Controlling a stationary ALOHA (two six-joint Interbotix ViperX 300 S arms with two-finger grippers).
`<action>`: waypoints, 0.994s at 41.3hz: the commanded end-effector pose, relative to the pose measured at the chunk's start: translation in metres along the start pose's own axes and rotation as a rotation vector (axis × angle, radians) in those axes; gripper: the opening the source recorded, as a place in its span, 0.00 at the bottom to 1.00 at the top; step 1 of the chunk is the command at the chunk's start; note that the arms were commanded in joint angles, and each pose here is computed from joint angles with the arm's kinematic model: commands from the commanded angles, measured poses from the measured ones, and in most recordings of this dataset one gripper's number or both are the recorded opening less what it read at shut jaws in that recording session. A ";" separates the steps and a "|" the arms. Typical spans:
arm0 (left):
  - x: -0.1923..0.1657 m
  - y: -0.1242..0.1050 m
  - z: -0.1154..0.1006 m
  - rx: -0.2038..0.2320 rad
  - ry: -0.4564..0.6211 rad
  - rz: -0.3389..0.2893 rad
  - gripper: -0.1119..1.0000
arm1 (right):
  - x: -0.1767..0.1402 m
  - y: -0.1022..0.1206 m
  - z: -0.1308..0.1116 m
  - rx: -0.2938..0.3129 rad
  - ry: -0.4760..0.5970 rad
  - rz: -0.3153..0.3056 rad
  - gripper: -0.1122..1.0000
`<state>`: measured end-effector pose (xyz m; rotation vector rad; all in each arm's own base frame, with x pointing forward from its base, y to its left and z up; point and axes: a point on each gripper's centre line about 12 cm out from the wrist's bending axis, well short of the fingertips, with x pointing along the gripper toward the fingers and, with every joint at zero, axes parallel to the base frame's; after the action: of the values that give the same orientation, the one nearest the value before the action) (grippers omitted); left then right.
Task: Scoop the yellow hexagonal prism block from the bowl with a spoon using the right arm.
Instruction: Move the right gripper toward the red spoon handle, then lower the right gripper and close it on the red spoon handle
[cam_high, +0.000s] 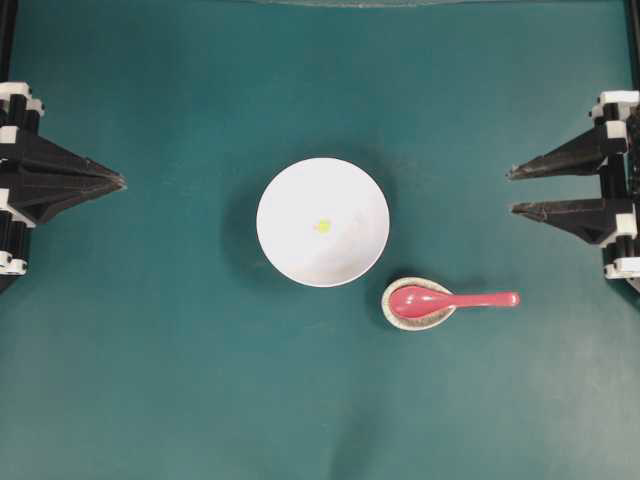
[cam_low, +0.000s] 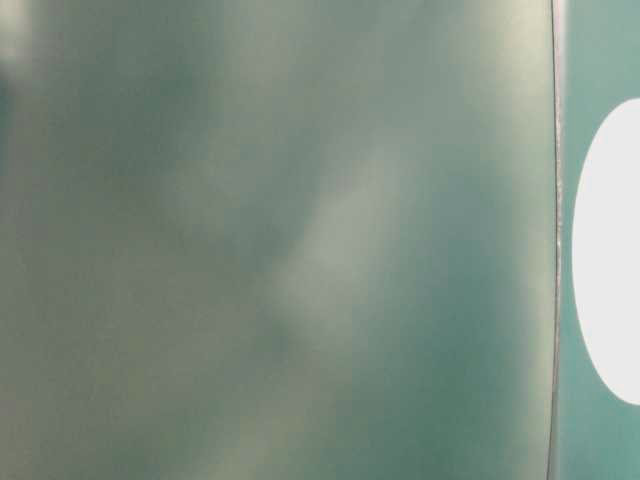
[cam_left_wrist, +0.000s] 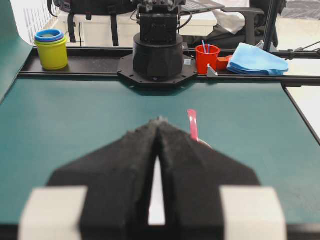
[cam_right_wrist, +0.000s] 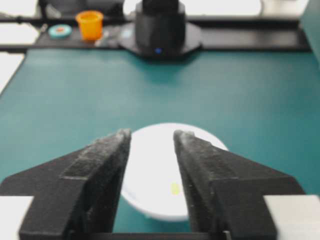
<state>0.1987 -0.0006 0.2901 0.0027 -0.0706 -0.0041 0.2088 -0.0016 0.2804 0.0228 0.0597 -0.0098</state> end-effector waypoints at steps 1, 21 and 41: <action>0.004 0.000 0.010 0.000 -0.025 0.000 0.10 | 0.002 0.000 0.009 0.011 -0.011 -0.002 0.57; 0.004 0.000 0.010 0.011 -0.025 0.000 0.10 | 0.015 -0.001 -0.028 0.057 0.164 -0.014 0.60; 0.004 0.000 0.009 0.015 -0.023 0.000 0.10 | 0.032 0.025 -0.085 0.105 0.220 0.064 0.60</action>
<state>0.1987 -0.0006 0.2901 0.0120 -0.0706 -0.0033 0.2310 0.0212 0.1969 0.1233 0.2890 0.0461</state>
